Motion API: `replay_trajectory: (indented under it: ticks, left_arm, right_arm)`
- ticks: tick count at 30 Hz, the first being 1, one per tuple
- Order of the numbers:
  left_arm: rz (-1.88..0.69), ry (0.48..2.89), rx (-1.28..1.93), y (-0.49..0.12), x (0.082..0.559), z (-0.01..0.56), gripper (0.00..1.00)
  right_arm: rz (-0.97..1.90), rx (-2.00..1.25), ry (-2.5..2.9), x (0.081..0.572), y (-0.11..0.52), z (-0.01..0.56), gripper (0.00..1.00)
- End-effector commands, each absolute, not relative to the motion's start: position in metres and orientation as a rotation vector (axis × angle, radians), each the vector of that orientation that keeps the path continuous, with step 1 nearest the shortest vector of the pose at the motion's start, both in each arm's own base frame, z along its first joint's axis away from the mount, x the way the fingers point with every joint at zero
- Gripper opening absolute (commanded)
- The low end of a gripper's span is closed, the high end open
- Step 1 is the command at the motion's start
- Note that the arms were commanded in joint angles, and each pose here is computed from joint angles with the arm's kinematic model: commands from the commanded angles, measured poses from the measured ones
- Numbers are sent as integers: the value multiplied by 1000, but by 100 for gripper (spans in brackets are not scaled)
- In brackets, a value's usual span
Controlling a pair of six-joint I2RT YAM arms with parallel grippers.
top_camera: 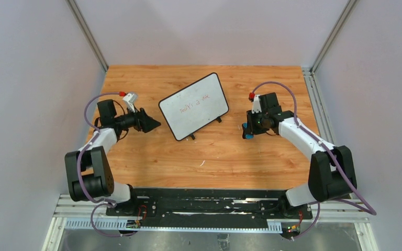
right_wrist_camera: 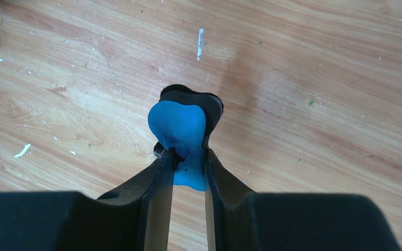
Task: Erase the whiteboard
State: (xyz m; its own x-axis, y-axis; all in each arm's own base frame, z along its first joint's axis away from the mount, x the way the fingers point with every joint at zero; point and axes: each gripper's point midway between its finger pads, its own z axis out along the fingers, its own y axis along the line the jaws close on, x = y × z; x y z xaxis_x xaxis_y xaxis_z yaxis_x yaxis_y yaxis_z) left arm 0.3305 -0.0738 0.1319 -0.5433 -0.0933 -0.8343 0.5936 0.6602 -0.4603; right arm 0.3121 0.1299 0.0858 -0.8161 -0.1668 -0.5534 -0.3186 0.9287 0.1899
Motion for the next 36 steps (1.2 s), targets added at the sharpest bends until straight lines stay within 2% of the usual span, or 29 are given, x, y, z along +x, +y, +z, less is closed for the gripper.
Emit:
replay_trajectory:
  ticks: [1,15,29,36]
  left_arm:
    - [-952,1882,416,-73,350,149,78]
    - [-898,1787,471,-99,371,167,76]
    - [-963,1779,461,-115,386,167,71]
    - [-987,1769,445,-118,389,171,63]
  right_arm:
    - [388,-370,2482,312,137,98,1]
    - [375,-373,2487,312,135,98,1]
    - [346,-374,2496,310,130,95,0]
    - [342,-376,2508,309,130,90,1]
